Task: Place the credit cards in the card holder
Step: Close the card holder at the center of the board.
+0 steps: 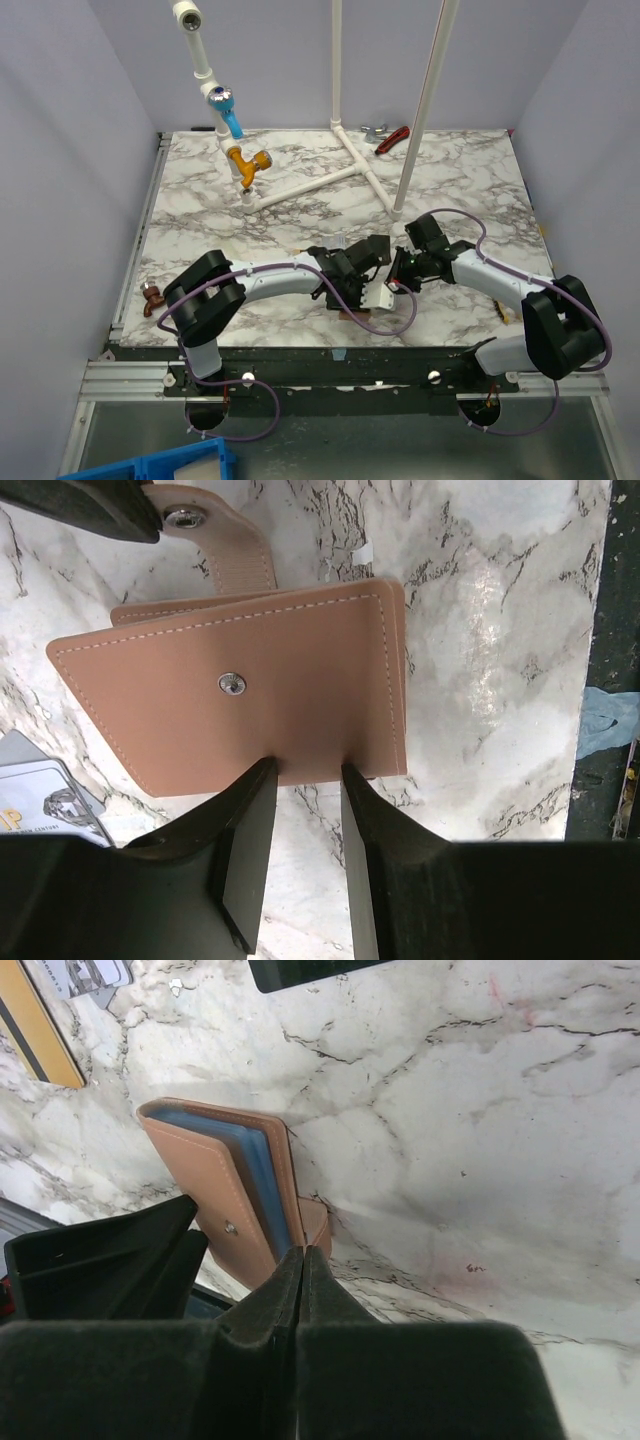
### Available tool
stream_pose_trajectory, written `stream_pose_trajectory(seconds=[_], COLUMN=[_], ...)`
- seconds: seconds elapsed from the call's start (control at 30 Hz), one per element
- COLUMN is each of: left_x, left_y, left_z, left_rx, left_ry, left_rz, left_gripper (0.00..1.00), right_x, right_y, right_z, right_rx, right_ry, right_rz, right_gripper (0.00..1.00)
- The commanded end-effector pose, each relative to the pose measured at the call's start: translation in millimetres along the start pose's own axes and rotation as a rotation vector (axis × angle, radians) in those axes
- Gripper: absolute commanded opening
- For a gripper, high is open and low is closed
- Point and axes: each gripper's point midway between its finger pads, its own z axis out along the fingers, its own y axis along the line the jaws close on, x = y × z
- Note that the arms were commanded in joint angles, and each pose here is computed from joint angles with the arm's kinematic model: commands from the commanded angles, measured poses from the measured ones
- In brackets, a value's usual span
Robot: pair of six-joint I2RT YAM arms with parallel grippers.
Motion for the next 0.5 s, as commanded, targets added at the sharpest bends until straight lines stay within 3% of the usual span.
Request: stream_pose_trajectory(seconds=[0.0,0.47], left_x=[-5,-7], left_y=[-11,-17], left_z=[3,12], left_rx=[0.045,0.077], left_ry=[-0.011,0.024], left_rz=[0.041,0.107], left_gripper=[0.34,0.34], right_x=[3,12], right_y=[8,31], right_z=[-6,10], right_rx=[-0.028,-0.178], right_ry=[0.022,0.122], right_rz=[-0.007,0.016], right_gripper=[0.01,0.01])
